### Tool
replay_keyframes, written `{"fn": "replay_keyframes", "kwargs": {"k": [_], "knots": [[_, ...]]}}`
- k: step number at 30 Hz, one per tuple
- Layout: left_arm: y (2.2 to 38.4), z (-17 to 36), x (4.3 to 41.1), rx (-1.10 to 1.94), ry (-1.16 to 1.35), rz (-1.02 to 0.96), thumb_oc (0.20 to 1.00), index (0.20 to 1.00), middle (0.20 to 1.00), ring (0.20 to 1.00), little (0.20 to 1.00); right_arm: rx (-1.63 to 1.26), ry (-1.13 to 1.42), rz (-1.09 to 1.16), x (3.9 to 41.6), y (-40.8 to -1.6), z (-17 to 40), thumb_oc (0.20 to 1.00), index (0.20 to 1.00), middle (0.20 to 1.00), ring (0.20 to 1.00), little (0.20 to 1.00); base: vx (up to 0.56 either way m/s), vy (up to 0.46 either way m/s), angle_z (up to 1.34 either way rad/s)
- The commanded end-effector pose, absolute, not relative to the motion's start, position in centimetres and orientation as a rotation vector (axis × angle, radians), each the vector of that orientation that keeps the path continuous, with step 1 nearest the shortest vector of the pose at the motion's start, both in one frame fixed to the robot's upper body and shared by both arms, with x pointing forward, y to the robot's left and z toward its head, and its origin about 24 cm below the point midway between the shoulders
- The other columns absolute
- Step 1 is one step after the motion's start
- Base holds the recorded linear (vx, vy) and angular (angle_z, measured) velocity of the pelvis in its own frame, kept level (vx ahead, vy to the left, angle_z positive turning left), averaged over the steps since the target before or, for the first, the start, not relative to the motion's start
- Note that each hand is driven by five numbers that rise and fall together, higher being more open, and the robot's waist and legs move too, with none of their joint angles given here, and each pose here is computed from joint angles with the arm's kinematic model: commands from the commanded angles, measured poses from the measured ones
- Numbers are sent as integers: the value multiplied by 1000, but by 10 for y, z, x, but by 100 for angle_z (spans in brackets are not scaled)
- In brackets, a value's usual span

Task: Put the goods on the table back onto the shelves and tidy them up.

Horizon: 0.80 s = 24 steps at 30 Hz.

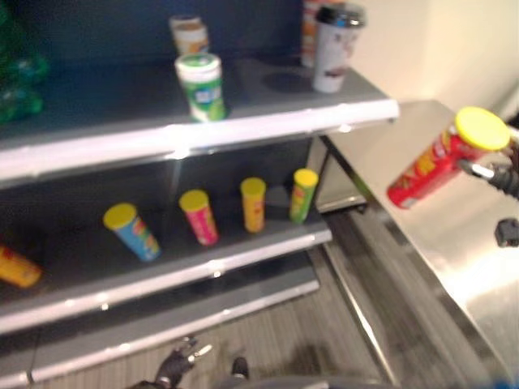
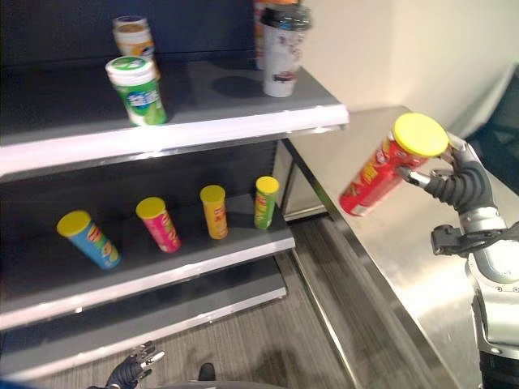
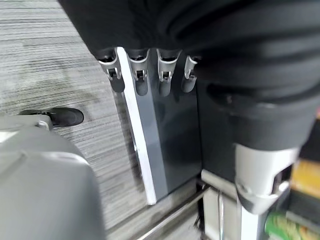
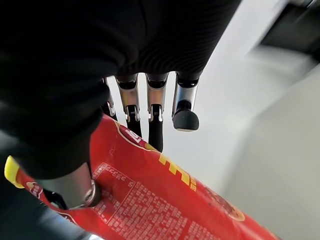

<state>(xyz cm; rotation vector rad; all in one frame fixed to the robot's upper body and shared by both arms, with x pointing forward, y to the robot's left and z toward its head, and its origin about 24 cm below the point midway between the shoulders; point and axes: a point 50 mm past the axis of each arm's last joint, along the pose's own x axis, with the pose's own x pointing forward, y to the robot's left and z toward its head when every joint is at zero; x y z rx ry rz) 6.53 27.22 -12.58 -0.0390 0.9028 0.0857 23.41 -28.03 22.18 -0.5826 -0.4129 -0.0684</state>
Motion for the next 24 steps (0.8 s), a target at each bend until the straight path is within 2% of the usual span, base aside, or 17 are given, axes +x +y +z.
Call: {"fn": "replay_keyframes", "kwargs": {"k": [1,7,12,21,24], "knots": [[278,-122,59,-15,904,96,1000,1000,1000,1000,1000,-588,-681,-159,220,-285,271,200,200,200,200,200,-155,-337,84],[278,-124,53,-65,904,142,1000,1000,1000,1000,1000,-571,-754,-170,211,-281,278,200,200,200,200,200,-200,-140,78],[271,-129,39,-82,942,137,1000,1000,1000,1000,1000,-573,-751,-130,211,-275,278,200,200,200,200,200,-132,51,12],[263,-130,48,-50,950,41,1000,1000,1000,1000,1000,-471,-773,-105,207,-275,274,200,200,200,200,200,-50,223,47],[260,-127,73,3,916,-38,1000,1000,1000,1000,1000,-424,-751,-97,207,-277,266,200,200,200,200,200,-18,434,47]]}}
